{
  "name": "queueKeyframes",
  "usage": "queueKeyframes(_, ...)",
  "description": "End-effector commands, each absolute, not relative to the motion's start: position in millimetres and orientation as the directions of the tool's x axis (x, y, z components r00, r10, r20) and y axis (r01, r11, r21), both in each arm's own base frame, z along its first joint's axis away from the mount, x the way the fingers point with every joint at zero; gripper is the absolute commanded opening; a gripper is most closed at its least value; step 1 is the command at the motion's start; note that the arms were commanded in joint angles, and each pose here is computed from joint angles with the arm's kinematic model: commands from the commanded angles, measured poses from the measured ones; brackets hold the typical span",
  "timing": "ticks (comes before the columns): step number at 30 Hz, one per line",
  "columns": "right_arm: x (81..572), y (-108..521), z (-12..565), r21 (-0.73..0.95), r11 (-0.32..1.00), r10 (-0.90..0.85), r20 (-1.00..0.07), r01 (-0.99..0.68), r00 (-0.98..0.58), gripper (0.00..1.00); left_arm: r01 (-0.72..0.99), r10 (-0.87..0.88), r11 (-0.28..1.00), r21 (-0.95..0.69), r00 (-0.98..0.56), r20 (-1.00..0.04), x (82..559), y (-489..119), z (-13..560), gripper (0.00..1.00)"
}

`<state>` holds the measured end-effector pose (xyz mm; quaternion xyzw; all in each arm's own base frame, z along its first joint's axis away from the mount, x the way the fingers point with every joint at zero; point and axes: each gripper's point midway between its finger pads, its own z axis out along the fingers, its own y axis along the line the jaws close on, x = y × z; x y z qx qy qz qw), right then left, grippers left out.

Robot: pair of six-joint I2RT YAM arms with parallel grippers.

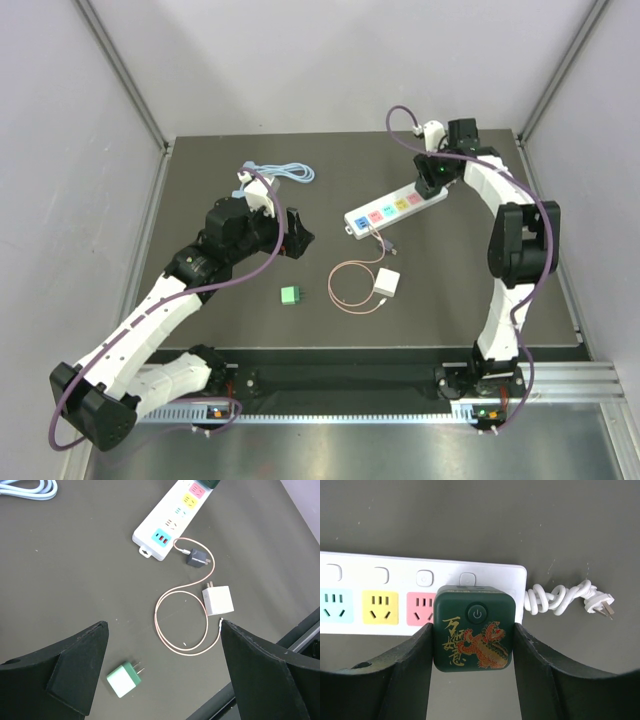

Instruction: Insert the plug

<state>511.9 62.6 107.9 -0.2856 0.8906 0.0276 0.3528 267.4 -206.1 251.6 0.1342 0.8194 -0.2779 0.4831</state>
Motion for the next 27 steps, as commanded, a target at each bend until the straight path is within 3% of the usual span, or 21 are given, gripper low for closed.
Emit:
queueKeyframes(1, 476, 55, 81, -0.075, 0.847, -0.469, -0.57, -0.526, -0.674, 0.0, 0.522, -0.09, 0.787, -0.328, -0.429, -0.899, 270, -209, 274, 0.98)
queueKeyframes(14, 454, 56, 41, -0.028, 0.86, -0.449, -0.512, -0.509, -0.732, 0.0, 0.535, -0.084, 0.779, -0.327, -0.428, -0.9, 269, -211, 273, 0.98)
queueKeyframes(27, 430, 65, 0, -0.014, 0.875, -0.457, -0.352, -0.484, -0.817, 0.0, 0.538, -0.088, 0.775, -0.331, -0.426, -0.9, 268, -212, 272, 0.98)
